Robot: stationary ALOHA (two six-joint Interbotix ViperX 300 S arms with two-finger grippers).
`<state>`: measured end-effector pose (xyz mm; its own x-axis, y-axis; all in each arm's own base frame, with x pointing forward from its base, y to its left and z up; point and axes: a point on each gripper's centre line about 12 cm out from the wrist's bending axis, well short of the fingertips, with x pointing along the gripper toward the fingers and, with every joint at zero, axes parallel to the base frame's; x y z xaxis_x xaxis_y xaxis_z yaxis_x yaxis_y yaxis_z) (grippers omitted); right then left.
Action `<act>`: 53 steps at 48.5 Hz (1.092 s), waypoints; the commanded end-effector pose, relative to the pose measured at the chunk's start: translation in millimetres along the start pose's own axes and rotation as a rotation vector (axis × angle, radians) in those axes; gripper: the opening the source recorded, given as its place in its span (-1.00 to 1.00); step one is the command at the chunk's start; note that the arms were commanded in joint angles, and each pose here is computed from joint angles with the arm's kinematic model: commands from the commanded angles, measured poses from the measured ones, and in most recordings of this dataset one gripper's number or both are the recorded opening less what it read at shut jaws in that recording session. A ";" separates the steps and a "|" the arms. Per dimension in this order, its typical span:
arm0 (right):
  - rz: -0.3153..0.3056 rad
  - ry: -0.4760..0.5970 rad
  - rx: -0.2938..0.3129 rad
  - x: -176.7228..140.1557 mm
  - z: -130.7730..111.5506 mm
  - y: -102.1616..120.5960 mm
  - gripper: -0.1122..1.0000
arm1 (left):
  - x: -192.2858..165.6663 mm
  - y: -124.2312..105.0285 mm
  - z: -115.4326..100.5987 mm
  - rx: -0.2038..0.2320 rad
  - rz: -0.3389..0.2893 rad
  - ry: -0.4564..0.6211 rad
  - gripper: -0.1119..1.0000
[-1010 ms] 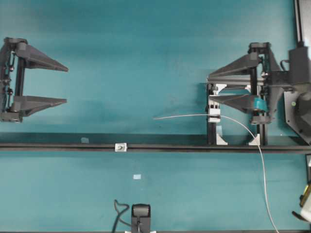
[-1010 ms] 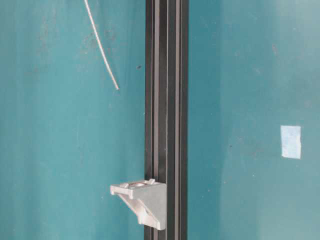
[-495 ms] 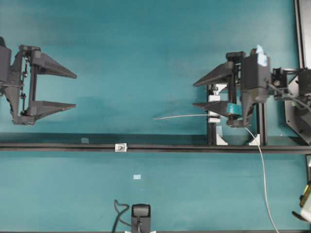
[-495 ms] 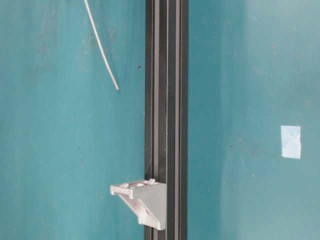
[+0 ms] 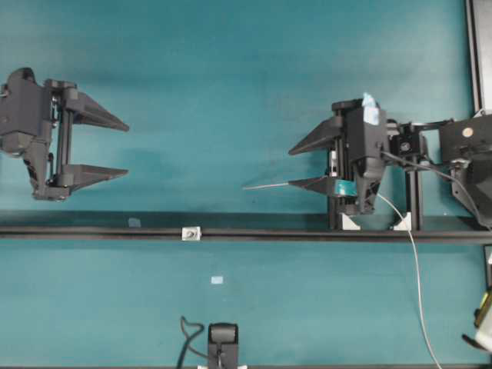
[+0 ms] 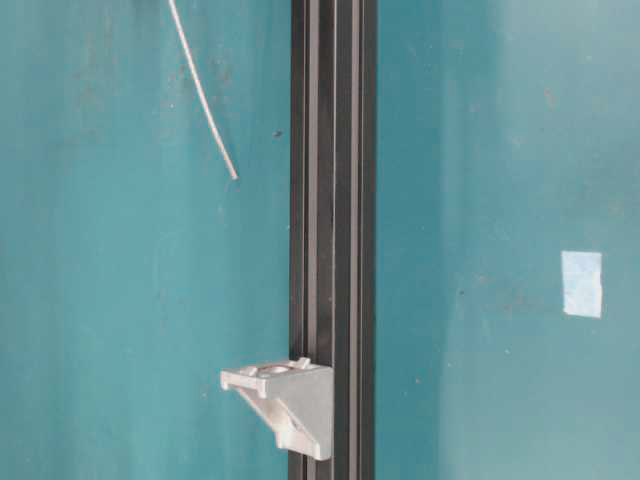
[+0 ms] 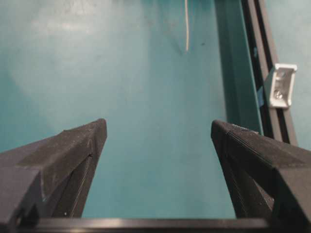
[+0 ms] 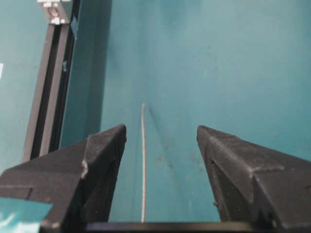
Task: Insert the wire into the hole on the left side and pull it with the left arm.
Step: 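Close the right gripper on the white wire's free end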
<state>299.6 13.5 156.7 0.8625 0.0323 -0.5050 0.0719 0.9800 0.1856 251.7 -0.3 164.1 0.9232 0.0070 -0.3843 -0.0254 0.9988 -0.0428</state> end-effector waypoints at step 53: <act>-0.021 0.137 0.008 54.4 -24.1 -0.2 0.46 | 17.7 -1.2 5.5 -0.003 -0.001 0.011 0.65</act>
<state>328.5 19.0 104.2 0.7720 0.0374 -0.6345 0.0972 0.9796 0.1760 264.9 -0.4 154.1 0.9052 0.0073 -0.4249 -0.0280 0.9987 -0.0426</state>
